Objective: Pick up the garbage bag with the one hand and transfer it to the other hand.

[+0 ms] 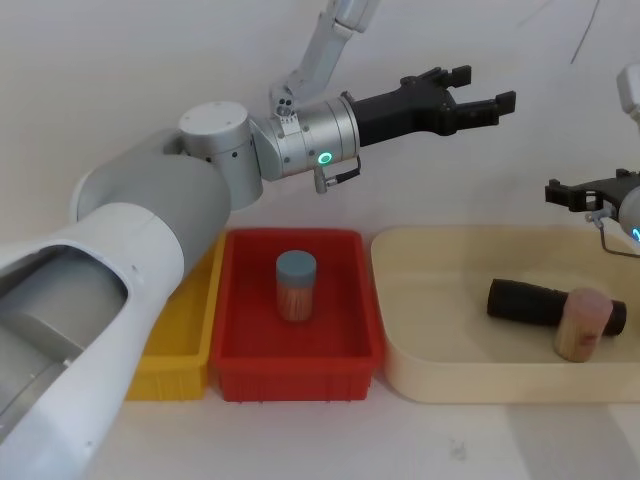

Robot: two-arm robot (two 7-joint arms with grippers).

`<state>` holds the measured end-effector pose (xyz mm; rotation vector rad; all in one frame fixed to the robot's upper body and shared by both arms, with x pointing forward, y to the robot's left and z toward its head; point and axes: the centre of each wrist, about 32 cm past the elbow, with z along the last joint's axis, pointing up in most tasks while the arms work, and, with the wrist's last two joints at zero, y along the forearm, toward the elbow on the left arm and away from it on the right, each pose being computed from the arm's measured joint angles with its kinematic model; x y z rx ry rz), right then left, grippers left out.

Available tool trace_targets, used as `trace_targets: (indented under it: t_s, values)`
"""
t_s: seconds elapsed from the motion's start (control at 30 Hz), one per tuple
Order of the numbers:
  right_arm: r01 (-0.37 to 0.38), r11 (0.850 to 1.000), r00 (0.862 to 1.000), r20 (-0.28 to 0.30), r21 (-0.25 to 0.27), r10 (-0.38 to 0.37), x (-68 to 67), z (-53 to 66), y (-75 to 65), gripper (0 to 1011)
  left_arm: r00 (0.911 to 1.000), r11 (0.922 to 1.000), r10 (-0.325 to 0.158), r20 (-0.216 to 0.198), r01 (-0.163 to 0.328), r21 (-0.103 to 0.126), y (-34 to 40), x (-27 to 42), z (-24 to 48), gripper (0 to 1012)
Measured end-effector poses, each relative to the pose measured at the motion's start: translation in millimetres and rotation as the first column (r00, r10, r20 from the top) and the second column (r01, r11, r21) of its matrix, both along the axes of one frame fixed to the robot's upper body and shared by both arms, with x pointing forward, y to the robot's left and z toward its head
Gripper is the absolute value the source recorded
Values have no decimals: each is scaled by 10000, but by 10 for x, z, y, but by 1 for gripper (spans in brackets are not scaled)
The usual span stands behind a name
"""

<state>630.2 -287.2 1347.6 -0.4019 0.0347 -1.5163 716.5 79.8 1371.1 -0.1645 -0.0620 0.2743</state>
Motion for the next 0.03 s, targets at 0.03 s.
trace_targets:
  t_s: [0.03]
  values:
    - [12,10000,10000,-6,2,-12,1,-1,-1,1001,10000,10000,0,0,0,0,0,0,0,1000]
